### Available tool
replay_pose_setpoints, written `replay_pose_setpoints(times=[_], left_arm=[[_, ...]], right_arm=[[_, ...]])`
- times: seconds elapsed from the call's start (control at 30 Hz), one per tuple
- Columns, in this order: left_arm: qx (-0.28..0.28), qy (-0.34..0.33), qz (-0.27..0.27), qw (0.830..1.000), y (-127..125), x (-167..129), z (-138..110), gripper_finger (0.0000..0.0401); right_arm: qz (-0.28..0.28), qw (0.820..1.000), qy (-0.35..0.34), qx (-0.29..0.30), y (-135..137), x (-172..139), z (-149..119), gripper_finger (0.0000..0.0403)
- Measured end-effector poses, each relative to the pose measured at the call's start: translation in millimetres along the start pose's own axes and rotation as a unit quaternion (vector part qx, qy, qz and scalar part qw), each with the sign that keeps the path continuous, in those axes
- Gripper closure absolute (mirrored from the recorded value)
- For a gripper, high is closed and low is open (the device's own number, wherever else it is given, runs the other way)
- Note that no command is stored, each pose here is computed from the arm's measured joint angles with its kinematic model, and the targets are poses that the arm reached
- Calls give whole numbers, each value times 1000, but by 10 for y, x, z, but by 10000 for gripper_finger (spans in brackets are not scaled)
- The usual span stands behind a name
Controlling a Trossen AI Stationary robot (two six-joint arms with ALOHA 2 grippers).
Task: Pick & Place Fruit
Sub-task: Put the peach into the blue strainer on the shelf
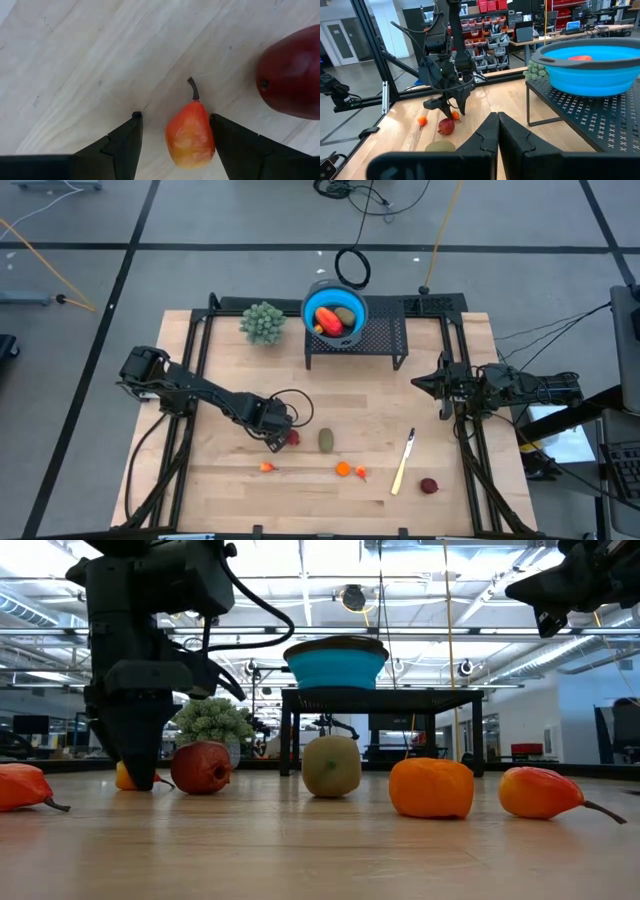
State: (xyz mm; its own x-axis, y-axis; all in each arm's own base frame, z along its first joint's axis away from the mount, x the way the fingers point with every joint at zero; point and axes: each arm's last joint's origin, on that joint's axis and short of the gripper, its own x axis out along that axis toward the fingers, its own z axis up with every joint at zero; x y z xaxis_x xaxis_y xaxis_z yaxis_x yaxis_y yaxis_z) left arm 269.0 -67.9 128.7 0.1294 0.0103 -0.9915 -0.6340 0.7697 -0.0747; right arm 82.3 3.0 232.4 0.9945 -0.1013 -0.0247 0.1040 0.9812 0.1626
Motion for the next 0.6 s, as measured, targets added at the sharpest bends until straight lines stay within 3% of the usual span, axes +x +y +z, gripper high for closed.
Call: replay_pose_setpoints(times=[0.2,0.6], left_arm=[[-1,-2,0,1000,-2,5,1,181],[16,-6,-4,1000,-91,-90,70,291]], right_arm=[[0,1000,0,1,0,0,0,403],[0,1000,0,1,0,0,0,403]])
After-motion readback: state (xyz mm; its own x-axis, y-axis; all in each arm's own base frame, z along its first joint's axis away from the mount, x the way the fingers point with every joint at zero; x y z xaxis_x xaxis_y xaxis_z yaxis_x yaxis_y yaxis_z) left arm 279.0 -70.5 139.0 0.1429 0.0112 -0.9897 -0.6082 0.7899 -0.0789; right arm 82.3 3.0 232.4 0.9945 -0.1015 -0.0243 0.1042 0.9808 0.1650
